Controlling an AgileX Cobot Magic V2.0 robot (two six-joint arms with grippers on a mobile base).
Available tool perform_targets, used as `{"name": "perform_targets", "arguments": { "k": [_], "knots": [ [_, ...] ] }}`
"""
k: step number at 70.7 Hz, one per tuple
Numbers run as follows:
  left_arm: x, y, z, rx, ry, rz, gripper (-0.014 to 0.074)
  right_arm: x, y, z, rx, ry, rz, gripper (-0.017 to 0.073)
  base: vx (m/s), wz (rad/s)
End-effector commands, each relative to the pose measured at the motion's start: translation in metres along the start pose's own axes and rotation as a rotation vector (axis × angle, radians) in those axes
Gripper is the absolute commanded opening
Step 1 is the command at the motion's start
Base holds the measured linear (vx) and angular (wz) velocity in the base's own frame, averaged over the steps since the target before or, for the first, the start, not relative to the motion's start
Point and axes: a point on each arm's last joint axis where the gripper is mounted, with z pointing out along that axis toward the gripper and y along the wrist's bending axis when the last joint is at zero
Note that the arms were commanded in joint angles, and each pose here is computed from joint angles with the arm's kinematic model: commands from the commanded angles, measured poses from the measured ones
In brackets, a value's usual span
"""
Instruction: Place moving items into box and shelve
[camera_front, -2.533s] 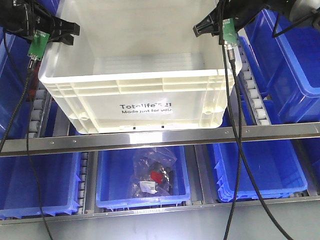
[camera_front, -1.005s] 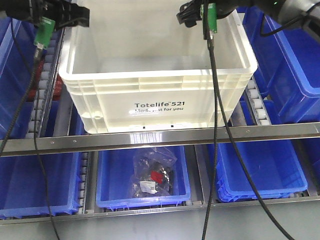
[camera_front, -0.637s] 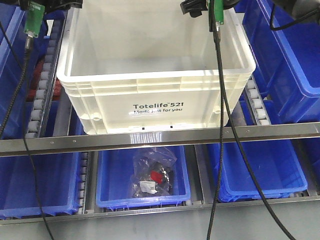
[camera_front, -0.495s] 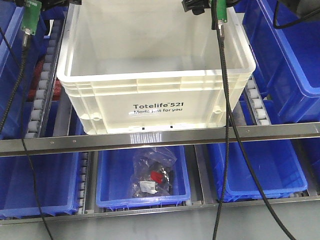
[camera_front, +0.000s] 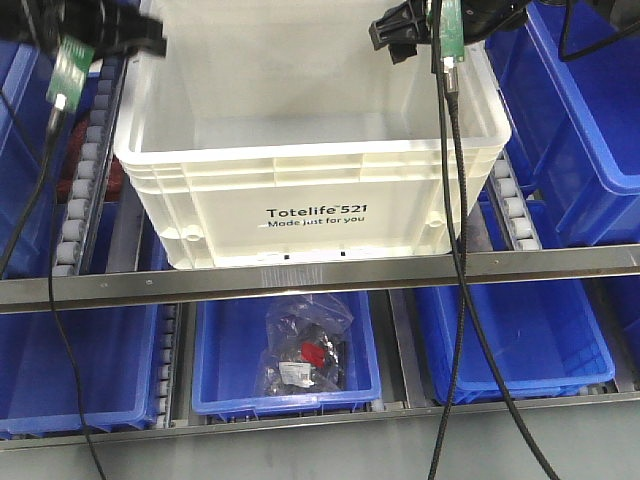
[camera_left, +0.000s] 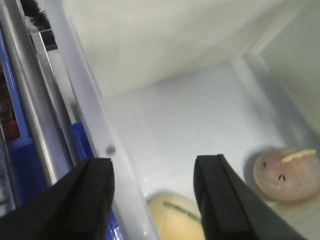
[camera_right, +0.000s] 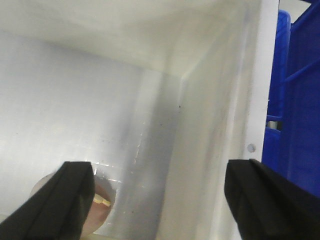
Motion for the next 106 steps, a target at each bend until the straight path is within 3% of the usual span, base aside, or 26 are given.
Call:
{"name": "perform_targets", "arguments": {
  "k": [1, 14, 27, 32, 41, 52, 68, 81, 94, 106],
  "knots": [
    [-0.01, -0.01, -0.037, -0.01, -0.182, 0.0, 0.0486, -0.015, -0.008, -0.039, 0.001, -0.142, 0.013, 0.0582, 0.0, 0.0],
    [0.0, -0.014, -0.063, -0.036, -0.243, 0.053, 0.0486, -0.017, -0.001, -0.04, -0.08, -0.164, 0.057, 0.0582, 0.0, 0.0],
    [0.002, -0.017, -0.072, -0.023, -0.229, 0.06, 0.0486, -0.003, 0.033, -0.031, -0.12, -0.215, -0.012, 0.0582, 0.0, 0.0],
    [0.002, -0.018, -0.074, -0.023, -0.227, 0.062, 0.0486, 0.003, 0.039, -0.036, -0.134, -0.27, 0.007, 0.0582, 0.0, 0.0],
    [0.0, -0.019, -0.083, -0.027, -0.263, 0.067, 0.0486, 0.016, 0.037, -0.049, -0.143, -0.317, 0.057, 0.0582, 0.0, 0.0],
    [0.011, -0.024, -0.11, -0.058, -0.355, 0.113, 0.0486, 0.041, 0.025, -0.086, -0.157, -0.449, 0.043, 0.0582, 0.0, 0.0],
    [0.069, -0.03, -0.153, -0.095, -0.454, 0.112, 0.0486, 0.096, 0.01, -0.143, -0.21, -0.675, 0.019, 0.0582, 0.0, 0.0],
    [0.13, -0.038, -0.193, -0.105, -0.552, 0.125, 0.0486, 0.156, -0.003, -0.172, -0.235, -0.763, 0.028, 0.0582, 0.0, 0.0],
    [0.193, -0.048, -0.228, -0.087, -0.657, 0.158, 0.0486, 0.222, -0.016, -0.193, -0.218, -0.818, 0.025, 0.0582, 0.0, 0.0],
    [0.242, -0.055, -0.237, -0.046, -0.645, 0.198, 0.0486, 0.278, -0.028, -0.204, -0.167, -0.85, 0.018, 0.0582, 0.0, 0.0]
  ]
}}
